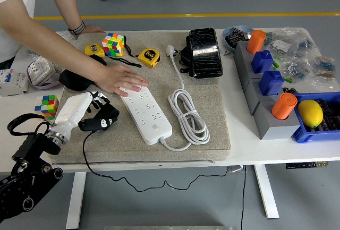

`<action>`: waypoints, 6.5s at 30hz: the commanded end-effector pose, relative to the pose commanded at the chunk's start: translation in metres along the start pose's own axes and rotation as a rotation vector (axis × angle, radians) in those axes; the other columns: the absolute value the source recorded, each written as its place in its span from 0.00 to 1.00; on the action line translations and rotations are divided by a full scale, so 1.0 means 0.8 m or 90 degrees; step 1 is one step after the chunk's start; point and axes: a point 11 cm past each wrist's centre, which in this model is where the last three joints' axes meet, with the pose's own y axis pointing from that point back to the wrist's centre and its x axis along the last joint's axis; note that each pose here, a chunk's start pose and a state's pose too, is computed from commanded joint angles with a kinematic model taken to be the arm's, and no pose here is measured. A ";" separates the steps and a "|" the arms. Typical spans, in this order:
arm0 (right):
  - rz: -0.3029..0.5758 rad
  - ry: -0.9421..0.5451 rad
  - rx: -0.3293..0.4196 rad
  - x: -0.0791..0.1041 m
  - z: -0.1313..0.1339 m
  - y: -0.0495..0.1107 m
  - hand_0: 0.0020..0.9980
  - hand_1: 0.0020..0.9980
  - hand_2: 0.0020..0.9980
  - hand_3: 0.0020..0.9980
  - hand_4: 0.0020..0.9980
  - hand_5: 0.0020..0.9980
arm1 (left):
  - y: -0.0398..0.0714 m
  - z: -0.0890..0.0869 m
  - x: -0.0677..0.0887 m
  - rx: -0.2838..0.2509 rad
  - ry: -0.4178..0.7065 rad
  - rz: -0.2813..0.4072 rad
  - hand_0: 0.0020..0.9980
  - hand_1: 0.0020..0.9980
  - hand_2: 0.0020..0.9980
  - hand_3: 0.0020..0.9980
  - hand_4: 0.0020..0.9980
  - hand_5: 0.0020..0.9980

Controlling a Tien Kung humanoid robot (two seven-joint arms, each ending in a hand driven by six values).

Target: Put the plug near the board,insert it into the board,press the button,pull the plug out

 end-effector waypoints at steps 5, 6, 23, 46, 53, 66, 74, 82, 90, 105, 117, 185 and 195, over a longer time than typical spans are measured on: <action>0.000 0.002 0.001 0.000 -0.001 0.000 0.49 0.58 0.54 0.51 0.83 0.36 | 0.002 0.004 0.013 -0.006 0.027 0.021 0.40 0.58 0.59 0.67 1.00 0.61; 0.000 0.003 0.000 0.000 -0.001 0.000 0.49 0.58 0.54 0.51 0.83 0.36 | 0.002 0.005 0.018 -0.009 0.037 0.032 0.40 0.58 0.59 0.67 1.00 0.61; 0.005 0.009 -0.013 -0.001 0.006 0.000 0.49 0.58 0.54 0.51 0.83 0.36 | 0.014 -0.065 0.087 0.102 0.420 0.248 0.35 0.47 0.51 0.55 0.87 0.30; 0.010 -0.001 -0.025 0.001 0.016 0.001 0.49 0.58 0.54 0.51 0.83 0.36 | 0.017 -0.075 0.084 0.137 0.425 0.242 0.36 0.46 0.51 0.55 0.85 0.30; 0.006 -0.004 -0.026 -0.004 0.017 0.001 0.49 0.58 0.54 0.51 0.83 0.36 | 0.014 -0.070 0.086 0.133 0.427 0.236 0.37 0.46 0.51 0.55 0.84 0.31; 0.000 -0.005 -0.025 -0.010 0.013 0.001 0.49 0.58 0.54 0.51 0.83 0.36 | 0.008 -0.062 0.100 0.117 0.437 0.243 0.37 0.46 0.51 0.55 0.84 0.32; -0.006 -0.005 -0.022 -0.017 0.009 0.000 0.50 0.58 0.54 0.51 0.83 0.36 | 0.005 -0.055 0.112 0.103 0.444 0.252 0.37 0.46 0.51 0.55 0.84 0.32; -0.005 0.003 -0.027 -0.016 0.011 0.001 0.49 0.58 0.54 0.51 0.84 0.37 | 0.008 -0.057 0.112 0.106 0.446 0.253 0.37 0.46 0.51 0.55 0.84 0.33; -0.010 0.008 -0.021 -0.021 0.005 0.000 0.49 0.58 0.54 0.51 0.84 0.37 | 0.008 -0.056 0.116 0.101 0.440 0.247 0.38 0.46 0.51 0.55 0.84 0.34; -0.015 0.023 -0.017 -0.023 0.002 0.000 0.49 0.58 0.54 0.51 0.83 0.37 | 0.010 -0.056 0.118 0.098 0.435 0.241 0.38 0.45 0.51 0.55 0.85 0.34; -0.013 0.026 -0.016 -0.021 0.002 0.000 0.49 0.58 0.54 0.51 0.83 0.37 | 0.009 -0.053 0.117 0.096 0.437 0.237 0.38 0.45 0.51 0.55 0.85 0.35; -0.018 -0.021 -0.038 -0.032 0.018 0.002 0.49 0.59 0.54 0.51 0.84 0.37 | 0.001 -0.039 0.113 0.086 0.470 0.224 0.38 0.43 0.50 0.55 0.85 0.35; -0.019 -0.015 -0.035 -0.032 0.014 0.001 0.49 0.59 0.54 0.51 0.84 0.37 | 0.001 -0.038 0.114 0.083 0.469 0.221 0.38 0.43 0.51 0.55 0.84 0.35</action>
